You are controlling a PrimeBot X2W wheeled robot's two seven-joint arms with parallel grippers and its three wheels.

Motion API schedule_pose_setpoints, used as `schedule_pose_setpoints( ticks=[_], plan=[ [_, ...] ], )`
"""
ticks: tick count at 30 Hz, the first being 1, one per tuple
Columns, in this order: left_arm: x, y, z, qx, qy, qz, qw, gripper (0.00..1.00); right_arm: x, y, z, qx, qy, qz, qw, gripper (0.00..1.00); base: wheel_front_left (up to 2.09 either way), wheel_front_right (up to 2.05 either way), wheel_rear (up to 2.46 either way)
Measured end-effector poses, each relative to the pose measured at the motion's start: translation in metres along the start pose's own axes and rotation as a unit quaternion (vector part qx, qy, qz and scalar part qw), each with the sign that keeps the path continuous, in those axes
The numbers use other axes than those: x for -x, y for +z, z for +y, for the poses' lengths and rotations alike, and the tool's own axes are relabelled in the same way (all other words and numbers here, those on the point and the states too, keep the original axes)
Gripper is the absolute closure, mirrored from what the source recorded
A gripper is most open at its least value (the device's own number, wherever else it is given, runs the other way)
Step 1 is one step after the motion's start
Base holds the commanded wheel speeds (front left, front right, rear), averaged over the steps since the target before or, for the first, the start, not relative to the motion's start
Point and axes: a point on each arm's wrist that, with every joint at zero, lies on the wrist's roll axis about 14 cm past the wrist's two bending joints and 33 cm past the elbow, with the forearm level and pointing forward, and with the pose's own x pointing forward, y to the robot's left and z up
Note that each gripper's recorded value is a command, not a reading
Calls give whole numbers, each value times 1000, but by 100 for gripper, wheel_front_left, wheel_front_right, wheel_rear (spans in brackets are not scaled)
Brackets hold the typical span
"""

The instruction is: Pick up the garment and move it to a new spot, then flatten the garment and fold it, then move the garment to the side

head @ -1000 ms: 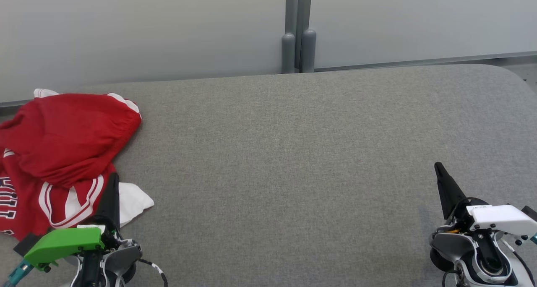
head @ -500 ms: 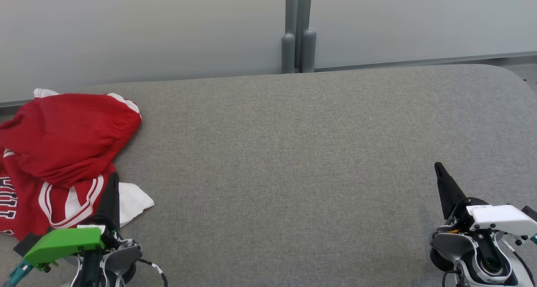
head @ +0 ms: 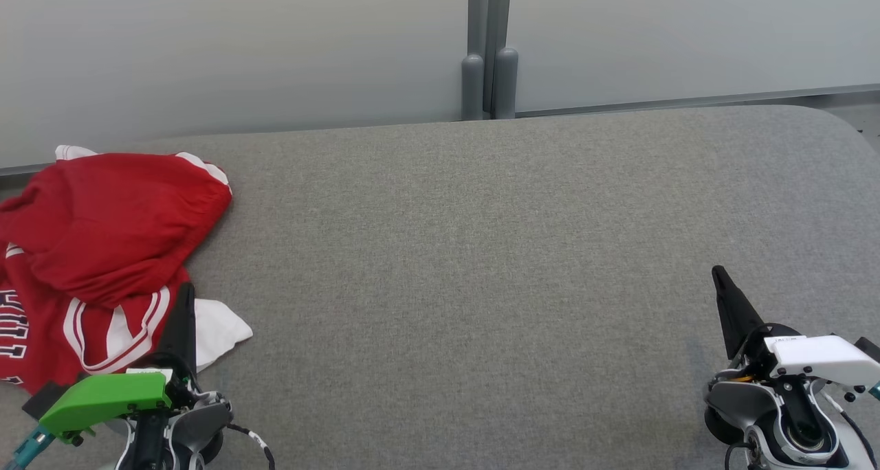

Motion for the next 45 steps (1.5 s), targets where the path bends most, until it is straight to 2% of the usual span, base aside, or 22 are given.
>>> schedule_pose_setpoints(
  ticks=[9, 10, 16, 25, 35, 40, 45],
  plan=[
    [0, 0, 0, 0, 0, 0, 1000, 100, 0, 0, 0, 0, 0, 0, 1000, 100, 0, 0, 0],
    [0, 0, 0, 0, 0, 0, 1000, 0, 0, 0, 0, 0, 0, 0, 1000, 0, 0, 0, 0],
    [12, -2, 25, 4, 38, -1, 999, 0, 11, -3, -24, -7, -34, 0, 999, 0, 0, 0, 0],
    [13, -7, 25, -5, 36, -5, 999, 0, 11, -8, -22, 28, -33, -1, 999, 0, 0, 0, 0],
    [17, -8, 30, -76, 45, -9, 996, 0, 12, -9, -19, 152, -30, 4, 988, 0, 0, 0, 0],
    [21, -6, 35, -134, 54, -10, 990, 0, 13, -10, -14, 235, -21, 5, 972, 0, 0, 0, 0],
    [22, -6, 34, -176, 51, -11, 983, 0, 15, -10, -13, 284, -19, 5, 959, 0, 0, 0, 0]
  ],
)
